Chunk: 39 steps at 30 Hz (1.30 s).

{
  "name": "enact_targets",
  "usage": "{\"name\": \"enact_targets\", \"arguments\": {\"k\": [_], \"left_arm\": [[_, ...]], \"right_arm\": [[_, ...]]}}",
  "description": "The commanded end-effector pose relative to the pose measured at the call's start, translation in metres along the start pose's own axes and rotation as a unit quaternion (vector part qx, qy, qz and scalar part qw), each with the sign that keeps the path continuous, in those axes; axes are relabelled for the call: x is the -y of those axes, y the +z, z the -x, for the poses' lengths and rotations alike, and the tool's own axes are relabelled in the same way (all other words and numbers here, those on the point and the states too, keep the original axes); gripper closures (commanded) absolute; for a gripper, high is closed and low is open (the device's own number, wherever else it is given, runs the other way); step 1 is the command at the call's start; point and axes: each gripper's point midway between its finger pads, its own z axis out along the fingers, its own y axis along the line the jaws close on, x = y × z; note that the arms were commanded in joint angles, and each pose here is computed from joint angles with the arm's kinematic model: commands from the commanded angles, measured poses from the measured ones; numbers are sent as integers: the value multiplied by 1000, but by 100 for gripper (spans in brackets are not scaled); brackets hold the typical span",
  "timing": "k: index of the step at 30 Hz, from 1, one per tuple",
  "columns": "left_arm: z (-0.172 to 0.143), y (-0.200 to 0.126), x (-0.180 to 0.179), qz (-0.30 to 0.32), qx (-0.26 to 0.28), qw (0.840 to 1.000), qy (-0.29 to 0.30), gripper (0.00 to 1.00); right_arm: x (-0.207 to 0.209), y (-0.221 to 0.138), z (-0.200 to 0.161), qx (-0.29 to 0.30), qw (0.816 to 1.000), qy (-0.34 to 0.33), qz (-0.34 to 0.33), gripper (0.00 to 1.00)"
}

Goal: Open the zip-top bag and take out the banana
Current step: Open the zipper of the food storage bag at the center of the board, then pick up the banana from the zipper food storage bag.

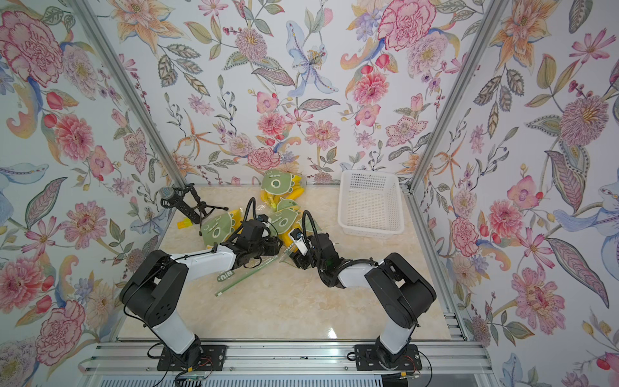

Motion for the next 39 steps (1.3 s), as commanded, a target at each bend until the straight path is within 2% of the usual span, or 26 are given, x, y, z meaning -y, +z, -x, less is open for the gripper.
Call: {"name": "enact_targets", "arguments": {"k": [1,5,11,17,25,29,34,39], "left_arm": [[-2,5,-4,0,-6,1000,-8,54],[-1,7,-4,1,-6,1000,-8,62],[1,9,-8,16,-6,1000,-5,75],[7,8,-16,37,-1,999,-6,90],[13,8,-17,39,5,999,-3,100],[13,7,-18,40,7,999,0,100],[11,8,-15,29,6,1000,2,100],[14,5,-11,21,10,1000,1,100]], "right_arm": [[6,7,8,3,1000,-19,-24,35],[10,8,3,-6,999,-24,-40,45],[7,4,0,-11,999,-31,-35,67],[-4,-10,8,10,999,-29,-12,77],[1,-12,-7,-12,999,-32,-19,77],[2,-13,-11,-19,999,-30,-19,77],[0,-6,-16,-29,999,-29,-11,63],[4,3,-13,-25,999,-29,-18,59]]}}
